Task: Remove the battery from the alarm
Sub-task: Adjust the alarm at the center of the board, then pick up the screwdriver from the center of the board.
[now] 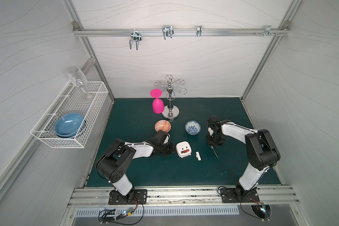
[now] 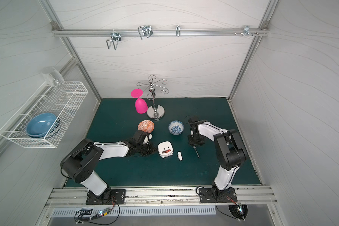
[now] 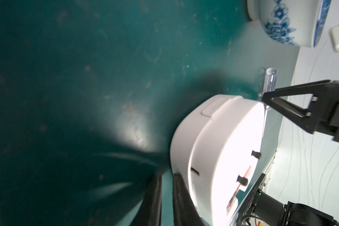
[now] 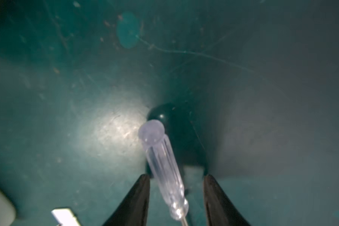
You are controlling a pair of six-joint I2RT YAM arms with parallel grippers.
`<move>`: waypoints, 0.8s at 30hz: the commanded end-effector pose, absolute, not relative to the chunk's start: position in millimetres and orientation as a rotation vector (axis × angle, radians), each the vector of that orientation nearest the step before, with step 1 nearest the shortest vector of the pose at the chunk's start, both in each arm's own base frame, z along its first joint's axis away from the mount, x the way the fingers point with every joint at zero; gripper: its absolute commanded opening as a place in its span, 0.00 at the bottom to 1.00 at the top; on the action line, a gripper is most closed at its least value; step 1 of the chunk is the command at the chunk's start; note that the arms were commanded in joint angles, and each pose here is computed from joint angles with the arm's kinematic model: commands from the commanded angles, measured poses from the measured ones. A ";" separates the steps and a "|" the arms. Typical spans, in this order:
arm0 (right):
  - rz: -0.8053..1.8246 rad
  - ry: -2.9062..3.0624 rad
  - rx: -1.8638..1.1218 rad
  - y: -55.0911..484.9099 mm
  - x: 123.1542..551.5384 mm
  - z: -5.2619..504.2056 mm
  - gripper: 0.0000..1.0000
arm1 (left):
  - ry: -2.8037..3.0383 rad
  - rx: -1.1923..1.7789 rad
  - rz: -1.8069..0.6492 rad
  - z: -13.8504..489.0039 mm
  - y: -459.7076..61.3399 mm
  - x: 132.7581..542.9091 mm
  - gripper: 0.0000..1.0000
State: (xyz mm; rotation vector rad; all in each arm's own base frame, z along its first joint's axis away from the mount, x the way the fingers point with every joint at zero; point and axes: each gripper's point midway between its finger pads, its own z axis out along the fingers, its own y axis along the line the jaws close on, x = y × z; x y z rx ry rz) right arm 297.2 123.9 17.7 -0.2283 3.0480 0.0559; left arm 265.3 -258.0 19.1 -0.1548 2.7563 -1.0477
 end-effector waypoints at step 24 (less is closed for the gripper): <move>0.898 2.355 -0.174 205.1 229.6 232.3 0.05 | 2.043 0.636 -1.384 212.2 -348.2 193.0 0.76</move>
